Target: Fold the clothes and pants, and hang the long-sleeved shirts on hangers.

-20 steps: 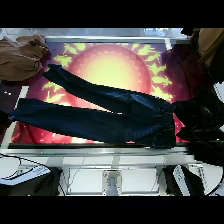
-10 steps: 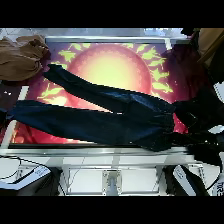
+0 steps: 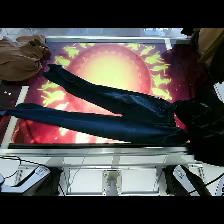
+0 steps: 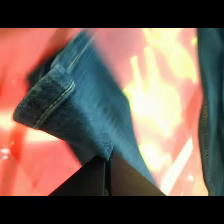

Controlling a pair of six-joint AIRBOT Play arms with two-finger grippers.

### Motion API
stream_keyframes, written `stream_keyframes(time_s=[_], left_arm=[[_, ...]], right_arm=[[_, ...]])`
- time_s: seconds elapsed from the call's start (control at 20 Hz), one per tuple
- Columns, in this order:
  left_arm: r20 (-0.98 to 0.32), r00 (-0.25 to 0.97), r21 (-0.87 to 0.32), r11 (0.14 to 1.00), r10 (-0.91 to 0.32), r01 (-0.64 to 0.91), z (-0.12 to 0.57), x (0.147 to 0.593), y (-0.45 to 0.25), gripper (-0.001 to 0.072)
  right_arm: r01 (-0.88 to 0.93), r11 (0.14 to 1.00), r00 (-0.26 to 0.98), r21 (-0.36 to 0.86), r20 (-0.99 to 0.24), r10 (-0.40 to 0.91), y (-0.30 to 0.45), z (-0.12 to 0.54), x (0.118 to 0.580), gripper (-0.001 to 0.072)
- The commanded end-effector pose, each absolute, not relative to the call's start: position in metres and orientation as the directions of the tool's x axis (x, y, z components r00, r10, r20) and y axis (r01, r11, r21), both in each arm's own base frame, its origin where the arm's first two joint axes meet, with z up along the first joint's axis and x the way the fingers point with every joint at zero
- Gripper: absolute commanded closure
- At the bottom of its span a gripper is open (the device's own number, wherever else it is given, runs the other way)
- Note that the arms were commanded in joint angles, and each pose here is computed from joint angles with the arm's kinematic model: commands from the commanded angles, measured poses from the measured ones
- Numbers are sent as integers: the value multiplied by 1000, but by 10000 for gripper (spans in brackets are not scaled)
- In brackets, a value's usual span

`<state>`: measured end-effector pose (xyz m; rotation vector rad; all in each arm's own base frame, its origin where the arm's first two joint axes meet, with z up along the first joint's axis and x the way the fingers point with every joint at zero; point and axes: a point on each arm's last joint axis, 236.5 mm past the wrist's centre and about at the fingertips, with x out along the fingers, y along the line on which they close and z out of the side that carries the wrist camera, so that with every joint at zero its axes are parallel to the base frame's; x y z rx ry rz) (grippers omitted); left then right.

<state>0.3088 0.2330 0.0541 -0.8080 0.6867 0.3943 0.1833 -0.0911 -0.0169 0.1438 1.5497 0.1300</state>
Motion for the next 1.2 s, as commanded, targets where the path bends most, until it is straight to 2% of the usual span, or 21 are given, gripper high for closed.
stream_keyframes(time_s=[0.0, 0.15, 0.25, 0.35, 0.55, 0.8, 0.85, 0.9, 0.95, 1.0, 1.1, 1.15], left_arm=[[-698, 709, -466, 690, 97, -554, 88, 301, 232, 694], [-817, 567, -342, 708, 101, -618, 74, 260, 220, 694], [-882, 450, -232, 703, 140, -673, 57, 229, 226, 693], [-912, 394, -213, 686, 117, -696, 43, 216, 220, 693], [-936, 351, -233, 688, 33, -687, 7, 211, 195, 693], [-906, 406, -220, 687, 118, -692, -14, 239, 206, 693], [-907, 405, -219, 692, 116, -688, -19, 244, 208, 693], [-914, 393, -221, 696, 96, -683, -27, 247, 205, 693], [-924, 377, -223, 701, 70, -677, -36, 249, 201, 691], [-932, 359, -226, 707, 42, -670, -46, 252, 196, 630], [-937, 347, -225, 721, 24, -656, -59, 261, 192, -13], [-935, 354, -222, 726, 32, -652, -60, 266, 194, -13]], right_arm=[[-13, 999, -13, 53, -999, 53, -122, -3, 179, 674], [-47, 999, -64, -27, -997, -30, -142, -8, 167, 674], [-50, 998, -51, -41, -998, -43, -148, -13, 174, 674], [-47, 998, -52, -34, -998, -36, -150, -20, 179, 674], [-31, 999, -95, 45, -995, 41, -141, -38, 182, 673], [10, 979, 29, 205, -978, 204, -104, -39, 214, 672], [17, 974, 51, 225, -973, 224, -100, -37, 219, 654], [42, 971, 71, 234, -970, 231, -98, -37, 223, 559], [76, 967, 84, 242, -968, 235, -97, -36, 227, 397], [98, 963, 92, 251, -966, 243, -95, -36, 229, 359], [136, 954, 102, 268, -961, 255, -92, -34, 231, 359], [158, 948, 100, 277, -959, 264, -90, -34, 230, 359]])
